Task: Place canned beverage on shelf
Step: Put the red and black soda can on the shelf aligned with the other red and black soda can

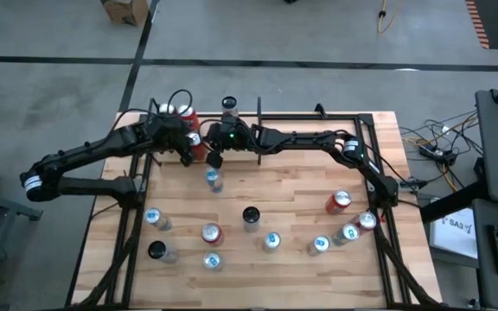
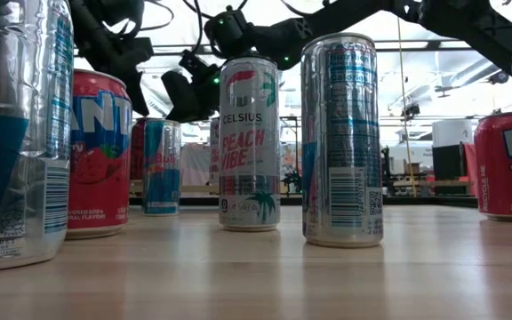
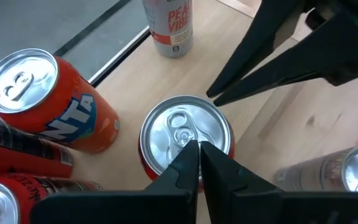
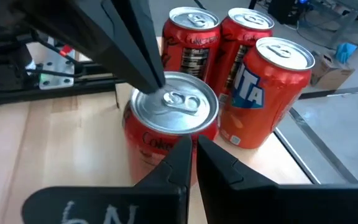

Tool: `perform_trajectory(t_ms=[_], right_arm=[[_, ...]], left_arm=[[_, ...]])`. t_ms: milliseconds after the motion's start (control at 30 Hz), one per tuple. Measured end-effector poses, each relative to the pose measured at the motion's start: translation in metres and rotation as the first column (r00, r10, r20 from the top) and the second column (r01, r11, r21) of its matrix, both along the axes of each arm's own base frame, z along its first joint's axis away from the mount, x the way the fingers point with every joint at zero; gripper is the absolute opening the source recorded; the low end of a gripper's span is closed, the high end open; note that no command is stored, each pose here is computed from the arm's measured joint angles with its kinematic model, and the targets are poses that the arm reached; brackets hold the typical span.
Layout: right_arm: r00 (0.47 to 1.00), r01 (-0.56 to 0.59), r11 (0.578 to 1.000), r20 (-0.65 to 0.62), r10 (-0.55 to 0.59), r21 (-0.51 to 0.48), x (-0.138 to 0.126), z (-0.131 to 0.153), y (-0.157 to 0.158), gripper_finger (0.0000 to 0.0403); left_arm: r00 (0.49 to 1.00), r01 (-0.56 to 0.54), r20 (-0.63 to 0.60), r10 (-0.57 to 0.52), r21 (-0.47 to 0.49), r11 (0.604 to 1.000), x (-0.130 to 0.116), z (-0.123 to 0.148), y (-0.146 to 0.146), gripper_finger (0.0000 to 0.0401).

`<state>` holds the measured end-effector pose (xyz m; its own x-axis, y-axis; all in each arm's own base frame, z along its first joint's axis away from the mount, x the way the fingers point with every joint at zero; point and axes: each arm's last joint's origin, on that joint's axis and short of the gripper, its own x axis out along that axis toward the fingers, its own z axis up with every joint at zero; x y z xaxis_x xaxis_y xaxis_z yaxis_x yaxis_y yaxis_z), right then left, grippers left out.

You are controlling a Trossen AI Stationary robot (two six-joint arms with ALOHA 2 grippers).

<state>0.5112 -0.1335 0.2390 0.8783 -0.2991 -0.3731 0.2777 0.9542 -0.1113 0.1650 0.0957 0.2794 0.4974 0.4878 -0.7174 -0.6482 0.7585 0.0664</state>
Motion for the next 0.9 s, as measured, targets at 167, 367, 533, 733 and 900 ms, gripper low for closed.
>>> perform_trajectory(t_ms=[167,367,533,733,900], right_arm=[[0.999,-0.006,1.000,-0.049,0.006,-0.002,-0.003,-0.001,0.001,0.0013],[0.996,-0.011,1.000,-0.089,0.011,0.003,-0.016,0.024,0.005,0.0013],[0.988,-0.028,0.999,-0.153,0.024,-0.027,-0.033,0.048,0.010,0.0013],[0.986,-0.043,0.998,-0.161,0.035,-0.046,-0.057,0.086,0.018,0.0013],[0.985,-0.053,0.998,-0.170,0.045,-0.043,-0.066,0.098,0.025,0.0013]], left_arm=[[1.000,-0.007,0.028,0.007,0.008,1.000,-0.003,0.005,-0.002,0.0000],[0.997,-0.006,0.075,0.003,0.034,0.999,-0.002,0.017,-0.002,0.0000],[0.997,-0.008,0.073,0.005,0.033,0.999,0.004,0.015,0.001,0.0000],[0.999,-0.008,0.039,0.007,0.015,1.000,0.014,0.006,0.006,0.0000],[1.000,-0.017,0.007,0.017,-0.006,1.000,0.021,-0.002,0.010,0.0000]])
